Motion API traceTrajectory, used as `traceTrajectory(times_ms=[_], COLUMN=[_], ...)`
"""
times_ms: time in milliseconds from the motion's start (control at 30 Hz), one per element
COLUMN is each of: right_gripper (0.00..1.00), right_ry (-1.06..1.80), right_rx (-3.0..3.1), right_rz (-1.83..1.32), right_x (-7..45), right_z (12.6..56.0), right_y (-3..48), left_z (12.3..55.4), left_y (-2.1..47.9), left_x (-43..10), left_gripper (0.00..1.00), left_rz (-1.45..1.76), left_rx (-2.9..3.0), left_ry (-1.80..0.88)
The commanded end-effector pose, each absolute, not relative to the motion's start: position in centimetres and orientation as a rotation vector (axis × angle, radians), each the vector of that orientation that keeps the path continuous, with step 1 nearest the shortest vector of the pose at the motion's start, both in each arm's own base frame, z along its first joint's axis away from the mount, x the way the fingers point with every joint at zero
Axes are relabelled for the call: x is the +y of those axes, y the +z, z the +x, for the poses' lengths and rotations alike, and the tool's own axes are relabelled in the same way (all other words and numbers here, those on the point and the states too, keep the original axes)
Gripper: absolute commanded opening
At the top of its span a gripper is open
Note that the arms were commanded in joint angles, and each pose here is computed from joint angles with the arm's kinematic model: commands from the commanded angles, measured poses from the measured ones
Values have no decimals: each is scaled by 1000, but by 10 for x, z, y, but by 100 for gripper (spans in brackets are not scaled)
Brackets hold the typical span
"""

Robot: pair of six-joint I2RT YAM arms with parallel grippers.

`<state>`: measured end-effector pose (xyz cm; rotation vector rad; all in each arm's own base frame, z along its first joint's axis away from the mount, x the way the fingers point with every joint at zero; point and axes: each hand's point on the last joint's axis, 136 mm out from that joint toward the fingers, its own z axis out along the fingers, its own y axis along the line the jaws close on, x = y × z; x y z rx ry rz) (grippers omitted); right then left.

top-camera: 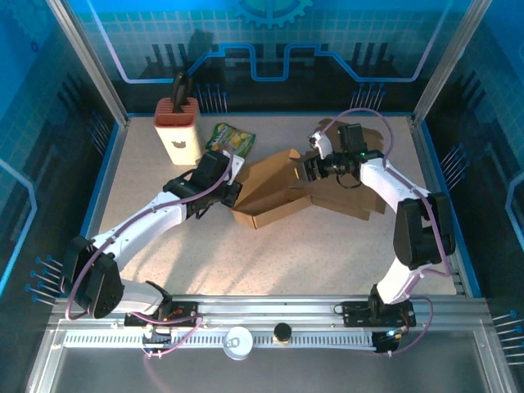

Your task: Fold the paper box

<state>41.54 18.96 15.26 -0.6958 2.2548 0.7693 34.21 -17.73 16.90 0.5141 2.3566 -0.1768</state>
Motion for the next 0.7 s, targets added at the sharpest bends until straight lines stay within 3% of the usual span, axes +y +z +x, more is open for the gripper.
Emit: traceTrajectory(times_ms=[0, 333, 667], right_gripper=[70, 70, 60], right_ry=[786, 771, 828], right_rx=[2196, 2125, 2067], right_rz=[-768, -797, -840], right_x=[205, 208, 217], right_z=[424, 426, 426], right_y=[157, 168, 178], left_z=[337, 329, 331], left_y=[169, 196, 192], left_x=[-171, -181, -182], left_gripper=[0, 0, 0], left_rz=[547, 561, 568], left_rx=[2359, 2253, 2270], left_ry=[-158, -289, -299])
